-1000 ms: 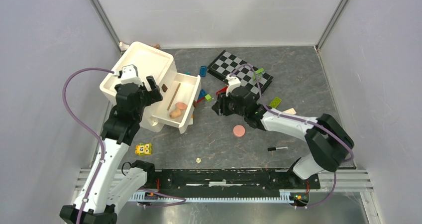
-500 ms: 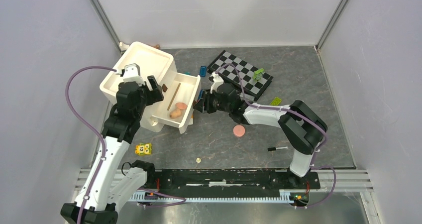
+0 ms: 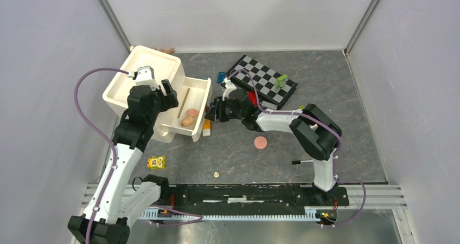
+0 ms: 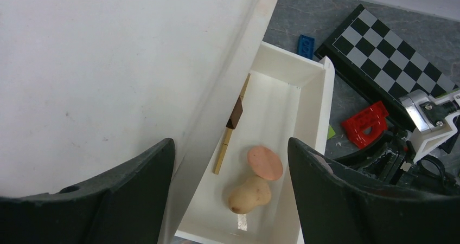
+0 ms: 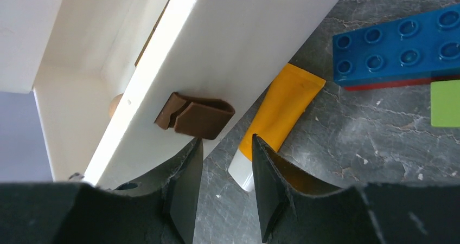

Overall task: Organize the makeup
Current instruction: Close the drawer in the storage box.

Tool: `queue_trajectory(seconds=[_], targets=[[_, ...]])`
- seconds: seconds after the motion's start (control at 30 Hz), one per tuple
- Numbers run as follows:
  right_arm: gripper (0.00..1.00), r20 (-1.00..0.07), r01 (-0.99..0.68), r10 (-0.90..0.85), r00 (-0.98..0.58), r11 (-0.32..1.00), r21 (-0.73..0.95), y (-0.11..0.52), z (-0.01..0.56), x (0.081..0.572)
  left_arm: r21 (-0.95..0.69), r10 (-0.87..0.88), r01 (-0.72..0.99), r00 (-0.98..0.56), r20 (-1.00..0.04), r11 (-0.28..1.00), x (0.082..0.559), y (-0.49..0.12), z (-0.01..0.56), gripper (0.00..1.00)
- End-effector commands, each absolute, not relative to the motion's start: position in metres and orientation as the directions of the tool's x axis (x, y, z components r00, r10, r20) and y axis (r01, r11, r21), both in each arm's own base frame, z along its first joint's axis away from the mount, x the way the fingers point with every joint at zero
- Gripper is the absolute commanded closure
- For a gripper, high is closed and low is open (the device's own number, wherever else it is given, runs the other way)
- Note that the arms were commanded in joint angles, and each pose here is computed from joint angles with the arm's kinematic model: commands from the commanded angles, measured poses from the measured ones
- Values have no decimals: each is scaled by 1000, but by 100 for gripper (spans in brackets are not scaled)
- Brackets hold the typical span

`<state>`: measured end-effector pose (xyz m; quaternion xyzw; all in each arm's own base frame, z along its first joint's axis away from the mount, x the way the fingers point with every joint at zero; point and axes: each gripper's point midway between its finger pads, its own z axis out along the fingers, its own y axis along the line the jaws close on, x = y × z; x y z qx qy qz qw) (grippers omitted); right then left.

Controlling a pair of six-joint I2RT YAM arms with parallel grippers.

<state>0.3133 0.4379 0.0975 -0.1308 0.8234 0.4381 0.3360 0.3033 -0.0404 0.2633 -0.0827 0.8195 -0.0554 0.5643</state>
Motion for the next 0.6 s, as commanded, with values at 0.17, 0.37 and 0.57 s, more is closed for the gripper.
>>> queue_trajectory(seconds=[0.17,0.37,0.57], targets=[[55,-714,-607,218,-665,400,687,483,174,316,-189,-170,-12,-492,-854,982,289,-57,230,19],[55,-714,-634,242,-656,336,696,490,194,311,-190,-170,-10,-492,-854,982,289,-57,231,19],[55,-723,-659,244,-646,301,690,500,208,309,-189,-170,-12,-493,-853,982,289,-57,231,19]])
